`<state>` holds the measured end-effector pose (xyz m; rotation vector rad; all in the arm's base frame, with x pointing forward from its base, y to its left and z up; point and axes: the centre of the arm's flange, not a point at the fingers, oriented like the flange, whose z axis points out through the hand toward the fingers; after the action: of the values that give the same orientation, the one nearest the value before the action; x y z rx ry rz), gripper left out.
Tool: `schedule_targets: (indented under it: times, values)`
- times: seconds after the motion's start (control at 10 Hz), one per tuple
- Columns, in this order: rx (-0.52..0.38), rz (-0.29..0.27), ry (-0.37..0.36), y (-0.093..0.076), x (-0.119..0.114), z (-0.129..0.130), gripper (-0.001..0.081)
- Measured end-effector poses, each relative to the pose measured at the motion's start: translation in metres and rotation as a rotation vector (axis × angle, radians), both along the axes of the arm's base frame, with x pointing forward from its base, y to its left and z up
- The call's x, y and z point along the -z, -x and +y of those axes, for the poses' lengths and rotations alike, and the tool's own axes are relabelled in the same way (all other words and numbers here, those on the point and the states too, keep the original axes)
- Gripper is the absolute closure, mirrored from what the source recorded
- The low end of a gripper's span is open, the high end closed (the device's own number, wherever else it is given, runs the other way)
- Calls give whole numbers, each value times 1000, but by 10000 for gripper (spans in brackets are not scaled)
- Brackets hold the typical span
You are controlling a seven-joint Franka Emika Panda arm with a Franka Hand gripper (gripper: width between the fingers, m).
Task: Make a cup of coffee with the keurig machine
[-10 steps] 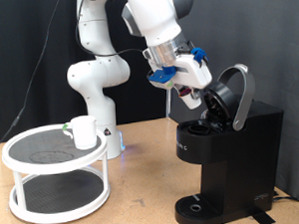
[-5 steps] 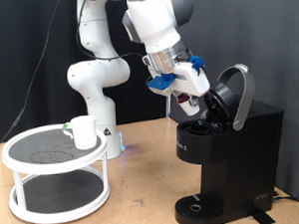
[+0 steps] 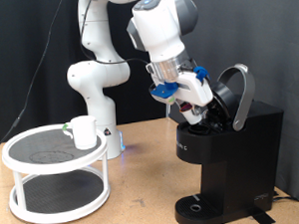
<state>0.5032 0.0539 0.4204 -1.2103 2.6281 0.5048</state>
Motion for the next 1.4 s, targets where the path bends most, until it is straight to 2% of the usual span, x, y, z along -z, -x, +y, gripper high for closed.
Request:
schedule_targets:
  times: [0.7,1.4]
  values:
    - [-14,16,17,-4,20,13,365]
    - [-6,15,20,-5,24,14,365]
